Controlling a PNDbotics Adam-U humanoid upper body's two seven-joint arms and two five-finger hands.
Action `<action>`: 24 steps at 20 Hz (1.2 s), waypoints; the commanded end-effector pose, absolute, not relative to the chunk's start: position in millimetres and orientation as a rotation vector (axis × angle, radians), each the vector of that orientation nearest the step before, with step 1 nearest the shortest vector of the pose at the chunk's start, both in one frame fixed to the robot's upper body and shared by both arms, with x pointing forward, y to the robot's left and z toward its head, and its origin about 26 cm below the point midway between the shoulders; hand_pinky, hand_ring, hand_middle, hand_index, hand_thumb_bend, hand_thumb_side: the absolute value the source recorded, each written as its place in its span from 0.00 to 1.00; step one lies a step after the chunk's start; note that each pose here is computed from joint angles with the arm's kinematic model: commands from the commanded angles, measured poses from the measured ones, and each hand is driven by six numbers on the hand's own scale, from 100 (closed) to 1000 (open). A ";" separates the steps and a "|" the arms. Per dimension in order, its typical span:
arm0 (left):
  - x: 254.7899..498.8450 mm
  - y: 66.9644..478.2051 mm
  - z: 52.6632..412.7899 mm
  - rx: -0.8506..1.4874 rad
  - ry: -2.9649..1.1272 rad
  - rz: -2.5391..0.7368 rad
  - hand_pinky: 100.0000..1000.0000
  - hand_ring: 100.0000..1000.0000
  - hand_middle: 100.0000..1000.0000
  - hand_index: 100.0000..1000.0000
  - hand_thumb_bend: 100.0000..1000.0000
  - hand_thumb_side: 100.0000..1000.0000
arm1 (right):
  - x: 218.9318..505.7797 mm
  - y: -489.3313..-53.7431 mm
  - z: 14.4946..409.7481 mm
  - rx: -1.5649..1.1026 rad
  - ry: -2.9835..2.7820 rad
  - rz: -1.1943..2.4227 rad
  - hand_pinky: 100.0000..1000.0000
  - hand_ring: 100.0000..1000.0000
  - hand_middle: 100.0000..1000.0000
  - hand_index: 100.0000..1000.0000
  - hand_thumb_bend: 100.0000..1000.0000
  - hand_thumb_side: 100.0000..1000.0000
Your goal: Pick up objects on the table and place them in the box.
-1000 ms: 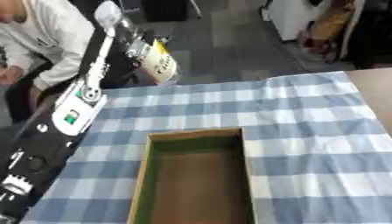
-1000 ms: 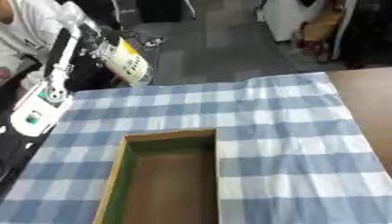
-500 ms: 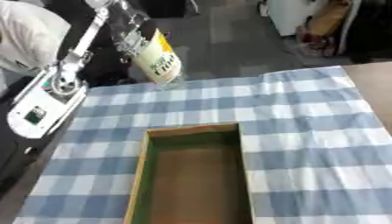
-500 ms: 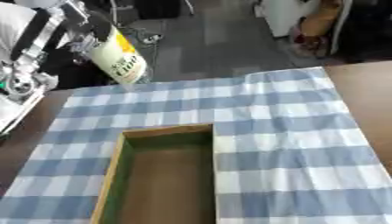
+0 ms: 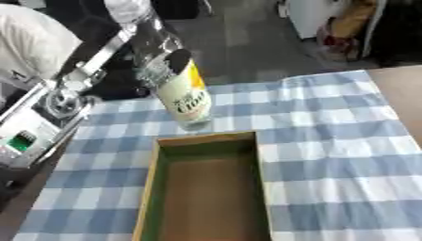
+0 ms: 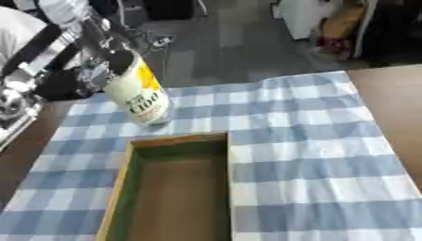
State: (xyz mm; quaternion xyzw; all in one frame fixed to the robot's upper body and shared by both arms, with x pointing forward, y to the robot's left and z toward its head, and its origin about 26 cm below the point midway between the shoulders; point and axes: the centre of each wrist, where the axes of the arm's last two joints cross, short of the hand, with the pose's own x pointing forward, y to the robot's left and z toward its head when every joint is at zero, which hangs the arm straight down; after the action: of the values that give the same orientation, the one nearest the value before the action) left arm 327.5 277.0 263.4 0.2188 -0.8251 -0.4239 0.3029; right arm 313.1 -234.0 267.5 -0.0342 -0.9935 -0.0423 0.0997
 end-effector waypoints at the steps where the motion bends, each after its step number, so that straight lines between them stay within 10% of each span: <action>1: 323.7 276.7 266.2 0.582 -2.148 -1.220 0.00 0.00 0.00 0.19 0.00 0.70 | 309.5 -235.0 275.6 -0.104 -2.969 -0.105 0.34 0.44 0.51 0.61 0.00 0.83; 16: 339.1 275.0 226.4 0.652 -2.049 -1.496 0.00 0.00 0.00 0.24 0.00 0.76 | 309.6 -233.2 277.0 -0.088 -2.974 -0.109 0.34 0.44 0.51 0.61 0.00 0.83; 18: 343.5 278.0 220.5 0.675 -2.037 -1.494 0.01 0.00 0.18 0.40 0.00 0.79 | 309.7 -233.1 277.1 -0.087 -2.974 -0.110 0.34 0.44 0.51 0.61 0.00 0.83; 19: 345.2 279.3 218.3 0.689 -2.023 -1.498 0.06 0.01 0.22 0.43 0.00 0.81 | 309.7 -233.1 277.1 -0.087 -2.974 -0.110 0.34 0.44 0.51 0.61 0.00 0.83; 20: 346.7 281.0 215.6 0.704 -1.991 -1.516 0.39 0.32 0.45 0.62 0.00 0.99 | 309.7 -233.1 277.1 -0.087 -2.974 -0.110 0.34 0.44 0.51 0.61 0.00 0.83; 22: 348.7 283.1 211.2 0.725 -1.903 -1.593 0.75 0.67 0.74 0.81 0.35 1.00 | 309.7 -233.0 277.2 -0.086 -2.974 -0.109 0.34 0.44 0.51 0.61 0.00 0.83; 23: 349.5 283.6 209.7 0.727 -1.855 -1.637 0.68 0.59 0.69 0.78 0.28 0.99 | 309.7 -233.0 277.2 -0.086 -2.974 -0.109 0.34 0.44 0.51 0.61 0.00 0.83; 24: 350.2 284.3 208.0 0.722 -1.805 -1.677 0.94 0.86 0.90 0.94 0.63 1.00 | 309.7 -233.0 277.2 -0.086 -2.974 -0.109 0.34 0.44 0.51 0.61 0.00 0.83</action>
State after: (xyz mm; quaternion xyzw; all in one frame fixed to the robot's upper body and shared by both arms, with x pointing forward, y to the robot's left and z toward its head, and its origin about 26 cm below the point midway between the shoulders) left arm 349.8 280.5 203.3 0.2585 -0.6932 -0.6089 0.2862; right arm 313.1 -233.9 267.7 -0.0333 -0.9936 -0.0425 0.0997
